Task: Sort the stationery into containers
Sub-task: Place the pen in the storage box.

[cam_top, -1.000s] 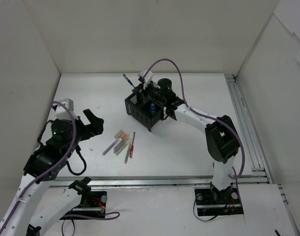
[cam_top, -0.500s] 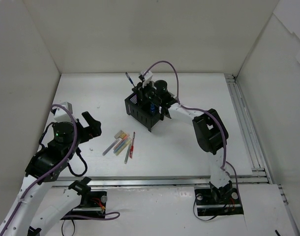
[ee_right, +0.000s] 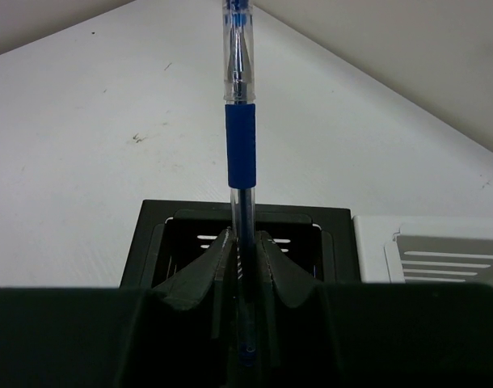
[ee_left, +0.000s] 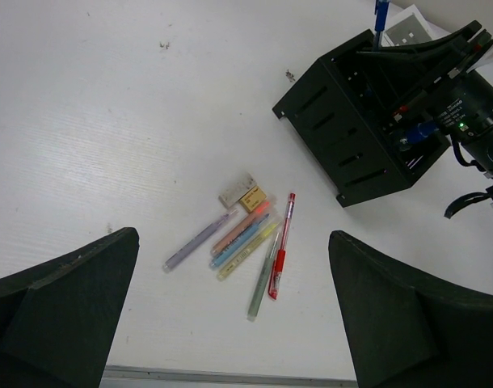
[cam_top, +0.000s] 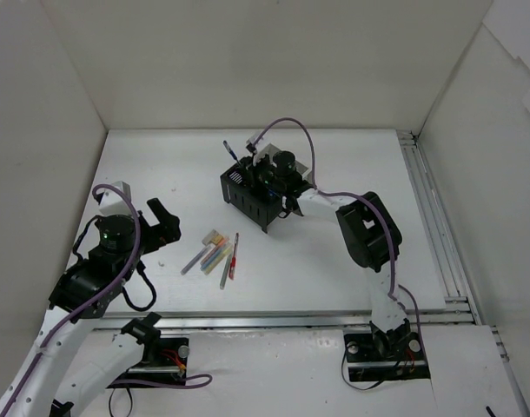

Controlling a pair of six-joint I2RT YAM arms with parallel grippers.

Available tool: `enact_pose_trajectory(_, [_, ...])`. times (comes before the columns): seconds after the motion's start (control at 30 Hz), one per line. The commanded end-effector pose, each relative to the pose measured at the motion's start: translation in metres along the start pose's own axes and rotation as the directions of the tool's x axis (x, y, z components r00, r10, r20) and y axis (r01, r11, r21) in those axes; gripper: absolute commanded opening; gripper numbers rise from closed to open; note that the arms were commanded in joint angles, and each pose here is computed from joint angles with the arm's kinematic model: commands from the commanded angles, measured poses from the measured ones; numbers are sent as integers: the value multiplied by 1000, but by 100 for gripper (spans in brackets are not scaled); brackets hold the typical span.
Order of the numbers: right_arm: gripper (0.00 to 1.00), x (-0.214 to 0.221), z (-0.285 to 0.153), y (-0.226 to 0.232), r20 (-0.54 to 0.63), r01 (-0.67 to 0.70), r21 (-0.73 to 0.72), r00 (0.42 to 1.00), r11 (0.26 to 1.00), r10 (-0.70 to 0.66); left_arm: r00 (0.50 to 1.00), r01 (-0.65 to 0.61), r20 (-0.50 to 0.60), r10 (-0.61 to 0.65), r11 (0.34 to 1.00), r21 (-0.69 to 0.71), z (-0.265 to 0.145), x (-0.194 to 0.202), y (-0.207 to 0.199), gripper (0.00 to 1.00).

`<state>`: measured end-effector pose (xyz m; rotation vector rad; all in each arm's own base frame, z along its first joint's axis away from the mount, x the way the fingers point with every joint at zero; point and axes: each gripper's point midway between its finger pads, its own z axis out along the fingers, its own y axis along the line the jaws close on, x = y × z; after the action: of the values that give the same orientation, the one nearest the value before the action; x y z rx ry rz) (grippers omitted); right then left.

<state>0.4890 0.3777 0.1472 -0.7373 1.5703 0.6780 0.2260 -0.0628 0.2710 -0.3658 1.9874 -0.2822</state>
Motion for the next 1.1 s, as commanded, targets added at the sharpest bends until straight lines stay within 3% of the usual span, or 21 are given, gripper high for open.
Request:
enact_pose_trajectory(0.0, [14,-34,-1,0,119,29,-7,993,1000,-28,999,29,33,-29,1000,5,1,-10,-4,100])
enact_pose_trajectory(0.23, [28,-21,-5,0,98,18,-7,995,1000,-17,999,31,31,-31,1000,-2,2,-7,-1,100])
enact_pose_trajectory(0.47, [35,-26,-8,5,110,15,-19,994,1000,-13,999,28,24,-28,1000,-1,3,-6,-2,100])
enact_pose_trajectory(0.63, [54,-68,-17,9,181,25,-29,983,999,-20,1000,-30,-7,31,999,41,10,0,-11,100])
enact_pose_trajectory(0.9, [73,-161,-59,23,332,62,-39,942,997,-45,972,-148,-153,179,970,194,33,38,-37,100])
enact_pose_trajectory(1.03, [98,-184,-81,28,369,58,-17,928,998,-48,946,-137,-235,222,934,331,37,69,-60,100])
enact_pose_trajectory(1.07, [98,-197,-90,30,392,57,-2,918,998,-52,943,-136,-238,234,921,366,37,74,-68,100])
